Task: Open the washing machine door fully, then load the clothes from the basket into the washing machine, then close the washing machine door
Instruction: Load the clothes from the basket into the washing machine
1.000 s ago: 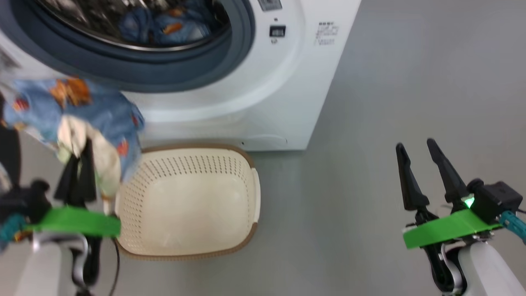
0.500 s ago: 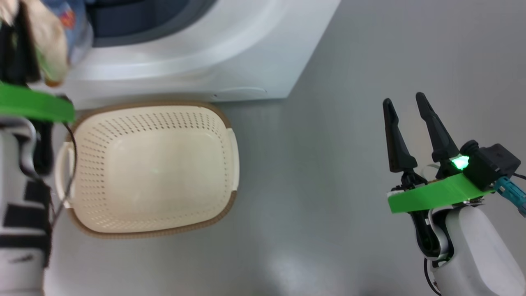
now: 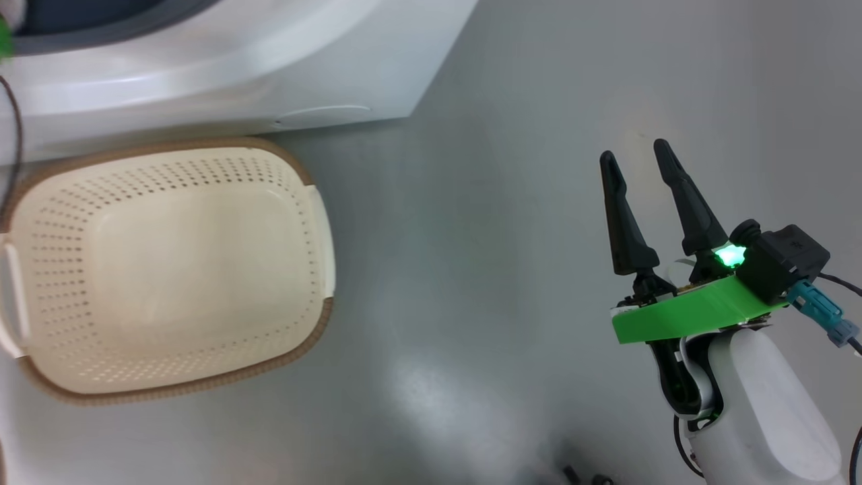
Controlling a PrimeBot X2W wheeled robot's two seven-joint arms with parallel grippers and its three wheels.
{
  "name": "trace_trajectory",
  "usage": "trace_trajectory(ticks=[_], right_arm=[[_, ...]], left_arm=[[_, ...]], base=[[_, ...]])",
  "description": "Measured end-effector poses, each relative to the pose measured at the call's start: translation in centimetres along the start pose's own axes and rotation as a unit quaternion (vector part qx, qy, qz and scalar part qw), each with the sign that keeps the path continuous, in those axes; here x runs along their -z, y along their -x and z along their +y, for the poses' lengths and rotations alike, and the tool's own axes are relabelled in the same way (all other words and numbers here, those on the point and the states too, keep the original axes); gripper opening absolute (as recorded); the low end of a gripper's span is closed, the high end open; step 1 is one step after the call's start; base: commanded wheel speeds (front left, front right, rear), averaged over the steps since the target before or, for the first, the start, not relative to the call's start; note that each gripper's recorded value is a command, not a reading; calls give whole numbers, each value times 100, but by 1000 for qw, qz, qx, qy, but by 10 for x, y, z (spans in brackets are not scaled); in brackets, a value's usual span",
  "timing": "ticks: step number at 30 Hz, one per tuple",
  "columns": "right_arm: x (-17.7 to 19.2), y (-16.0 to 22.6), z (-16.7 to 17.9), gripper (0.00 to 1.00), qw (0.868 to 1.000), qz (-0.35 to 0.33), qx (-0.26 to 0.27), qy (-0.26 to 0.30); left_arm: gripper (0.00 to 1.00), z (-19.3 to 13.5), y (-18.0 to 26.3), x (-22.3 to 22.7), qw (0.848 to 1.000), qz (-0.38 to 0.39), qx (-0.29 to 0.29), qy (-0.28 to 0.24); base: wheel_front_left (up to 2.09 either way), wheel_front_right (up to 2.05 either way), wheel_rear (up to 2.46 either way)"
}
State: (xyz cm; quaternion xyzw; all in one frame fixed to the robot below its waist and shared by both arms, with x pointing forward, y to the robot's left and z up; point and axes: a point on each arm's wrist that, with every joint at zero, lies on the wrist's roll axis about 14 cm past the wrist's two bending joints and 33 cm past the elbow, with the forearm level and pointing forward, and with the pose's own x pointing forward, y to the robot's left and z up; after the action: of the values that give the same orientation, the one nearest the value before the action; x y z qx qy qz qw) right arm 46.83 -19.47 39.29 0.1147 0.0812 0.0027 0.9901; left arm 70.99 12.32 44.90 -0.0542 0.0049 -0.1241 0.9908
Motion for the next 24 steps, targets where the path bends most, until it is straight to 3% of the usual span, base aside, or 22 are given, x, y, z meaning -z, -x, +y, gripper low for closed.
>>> trace_trajectory(ticks=[8, 9, 10, 24], right_arm=[[5, 5, -12, 100, 1000, 9, 18, 1], [6, 6, -13, 100, 1000, 10, 19, 0], [6, 6, -14, 100, 1000, 11, 20, -1], [3, 0, -11, 100, 1000, 3, 16, -4]], left_arm=[[0, -16, -28, -21, 999, -45, 20, -1], [25, -15, -29, -22, 999, -48, 17, 3], [100, -14, -30, -19, 999, -45, 16, 1], [100, 1, -24, -5, 1000, -30, -7, 0]], base=[[0, 0, 0], [0, 0, 0], [0, 0, 0], [0, 0, 0]])
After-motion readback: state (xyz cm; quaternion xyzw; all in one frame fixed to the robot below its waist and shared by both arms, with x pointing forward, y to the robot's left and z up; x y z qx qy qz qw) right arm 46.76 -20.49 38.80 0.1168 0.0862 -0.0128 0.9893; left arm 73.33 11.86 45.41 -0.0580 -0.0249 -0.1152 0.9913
